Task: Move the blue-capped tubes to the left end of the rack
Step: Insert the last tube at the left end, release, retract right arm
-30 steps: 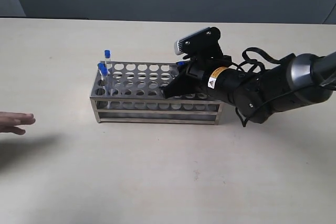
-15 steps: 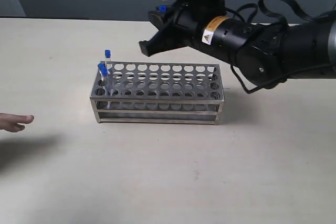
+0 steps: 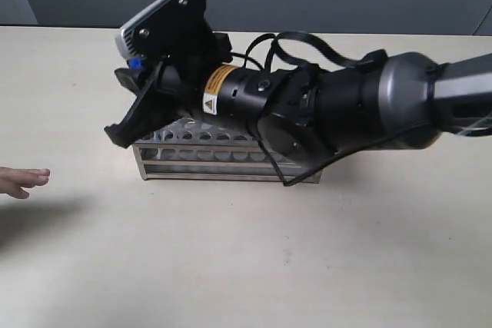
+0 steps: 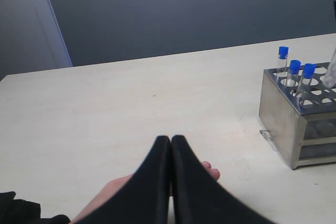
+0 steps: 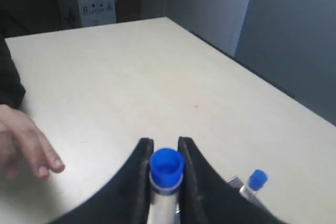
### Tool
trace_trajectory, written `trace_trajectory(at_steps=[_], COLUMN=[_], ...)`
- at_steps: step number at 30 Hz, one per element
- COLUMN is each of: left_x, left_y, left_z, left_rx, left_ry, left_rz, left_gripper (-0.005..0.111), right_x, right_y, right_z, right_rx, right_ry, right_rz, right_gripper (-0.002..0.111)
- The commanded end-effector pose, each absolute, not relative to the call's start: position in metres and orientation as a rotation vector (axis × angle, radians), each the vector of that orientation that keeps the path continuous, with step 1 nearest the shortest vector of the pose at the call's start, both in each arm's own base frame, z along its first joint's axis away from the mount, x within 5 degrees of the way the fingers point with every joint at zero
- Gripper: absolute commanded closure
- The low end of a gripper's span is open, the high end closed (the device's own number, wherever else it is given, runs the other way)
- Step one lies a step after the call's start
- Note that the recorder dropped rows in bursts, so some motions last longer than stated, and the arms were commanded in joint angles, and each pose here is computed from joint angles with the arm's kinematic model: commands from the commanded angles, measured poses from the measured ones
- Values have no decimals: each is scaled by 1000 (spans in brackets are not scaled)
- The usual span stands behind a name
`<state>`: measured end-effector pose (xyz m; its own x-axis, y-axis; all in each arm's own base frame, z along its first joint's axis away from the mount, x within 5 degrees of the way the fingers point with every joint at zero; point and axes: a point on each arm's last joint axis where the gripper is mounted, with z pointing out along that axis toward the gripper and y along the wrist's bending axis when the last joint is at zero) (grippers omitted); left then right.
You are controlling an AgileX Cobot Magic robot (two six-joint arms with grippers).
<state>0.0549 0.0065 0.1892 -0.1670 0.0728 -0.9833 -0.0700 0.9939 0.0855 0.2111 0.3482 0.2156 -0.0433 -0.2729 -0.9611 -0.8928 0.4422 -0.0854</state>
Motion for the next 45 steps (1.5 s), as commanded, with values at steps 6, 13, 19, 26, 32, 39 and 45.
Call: trace_trajectory(at_steps=[6,13,19,26,32,39,45], left_x=[55,55,55,55,55,55,55], left_y=[6,6,6,6,6,6,6], left_z=[191,191,191,191,191,191,191], left_rx=[3,3,3,3,3,3,3], left_ry=[1726,1726,1726,1726,1726,1726,1726], left_rz=[117,117,117,117,117,117,117], left_gripper=[106,106,106,106,106,106,106], right_x=[208,209,211,213,220,228,229], right_y=[358,359,361,362,362,366,363], right_z=[193,195,200,193,177,173,164], right_rx=[-1079,-1100,-1109,-1119,-1093,-1060,-1045], right_ry=[1585,1554,1524,1524,1570,1598,1734], right_rz=[711,689,674,649,636,633,610], right_gripper=[107,107,107,107,107,107,105])
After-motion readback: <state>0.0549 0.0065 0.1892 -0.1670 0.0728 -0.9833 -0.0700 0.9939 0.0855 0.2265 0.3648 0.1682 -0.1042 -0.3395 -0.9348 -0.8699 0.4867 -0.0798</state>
